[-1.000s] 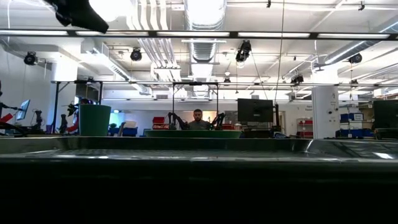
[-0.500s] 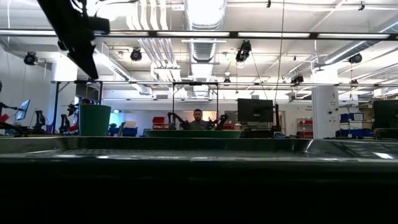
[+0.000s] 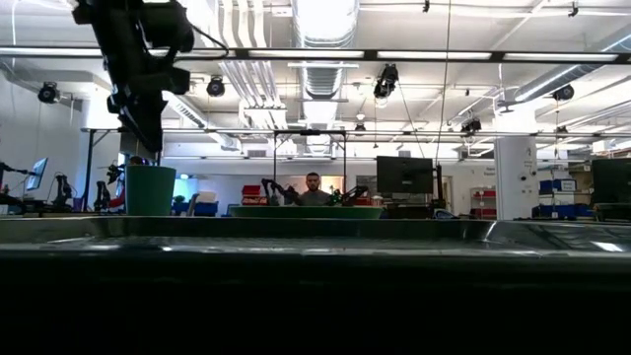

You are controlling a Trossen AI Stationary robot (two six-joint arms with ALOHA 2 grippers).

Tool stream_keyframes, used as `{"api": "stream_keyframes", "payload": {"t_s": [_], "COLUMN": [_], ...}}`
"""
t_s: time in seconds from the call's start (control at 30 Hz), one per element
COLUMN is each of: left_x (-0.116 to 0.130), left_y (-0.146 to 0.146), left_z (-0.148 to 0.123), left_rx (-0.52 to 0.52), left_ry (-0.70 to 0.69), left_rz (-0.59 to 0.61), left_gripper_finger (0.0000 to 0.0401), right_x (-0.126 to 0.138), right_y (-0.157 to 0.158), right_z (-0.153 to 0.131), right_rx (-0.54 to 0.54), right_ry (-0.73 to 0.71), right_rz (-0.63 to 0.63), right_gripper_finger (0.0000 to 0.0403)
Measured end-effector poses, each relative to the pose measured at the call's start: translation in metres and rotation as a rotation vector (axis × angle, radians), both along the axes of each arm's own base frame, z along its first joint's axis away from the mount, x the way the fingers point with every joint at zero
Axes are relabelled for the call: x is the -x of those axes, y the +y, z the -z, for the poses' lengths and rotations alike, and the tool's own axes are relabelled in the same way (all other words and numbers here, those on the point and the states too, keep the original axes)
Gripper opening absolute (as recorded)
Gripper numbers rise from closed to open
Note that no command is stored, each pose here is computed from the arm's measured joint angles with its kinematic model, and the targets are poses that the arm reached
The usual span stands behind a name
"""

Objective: Pick and place plate/cup/fork/spoon on tray
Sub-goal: Put the green cup on the dark green tray

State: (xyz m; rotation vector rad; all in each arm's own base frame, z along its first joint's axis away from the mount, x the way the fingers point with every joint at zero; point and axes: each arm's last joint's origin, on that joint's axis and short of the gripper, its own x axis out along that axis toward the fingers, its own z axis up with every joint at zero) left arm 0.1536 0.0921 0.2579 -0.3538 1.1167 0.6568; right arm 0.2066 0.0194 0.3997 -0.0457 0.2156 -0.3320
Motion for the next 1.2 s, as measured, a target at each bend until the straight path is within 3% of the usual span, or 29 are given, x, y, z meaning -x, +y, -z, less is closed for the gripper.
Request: {"api": "stream_keyframes", "payload": {"t_s": [0.53, 0.6, 0.73, 0.8, 1.0, 1.2], "left_x": [-0.026, -0.029, -0.031, -0.031, -0.026, -0.021], "left_y": [0.018, 0.019, 0.02, 0.02, 0.015, -0.002], "left_z": [0.038, 0.041, 0.045, 0.045, 0.03, -0.019], "left_rx": [0.083, 0.098, 0.105, 0.097, 0.076, 0.097], "left_ry": [0.191, 0.203, 0.221, 0.226, 0.194, 0.111], "left_rz": [0.079, 0.092, 0.091, 0.093, 0.095, 0.097], "left_gripper_finger": [0.0144, 0.0119, 0.0023, 0.0009, 0.0001, 0.0001], "right_x": [0.007, 0.007, 0.007, 0.007, 0.007, 0.007], "right_y": [-0.001, -0.001, -0.001, -0.001, -0.001, -0.001], "right_z": [-0.005, -0.005, -0.005, -0.005, -0.005, -0.005], "right_rx": [-0.002, -0.002, -0.002, -0.002, -0.002, -0.002], "right_ry": [-0.029, -0.029, -0.029, -0.029, -0.028, -0.028], "right_rz": [0.0, 0.0, 0.0, 0.0, 0.0, 0.0], "right_gripper_finger": [0.0009, 0.0009, 0.0009, 0.0009, 0.0009, 0.0009]}}
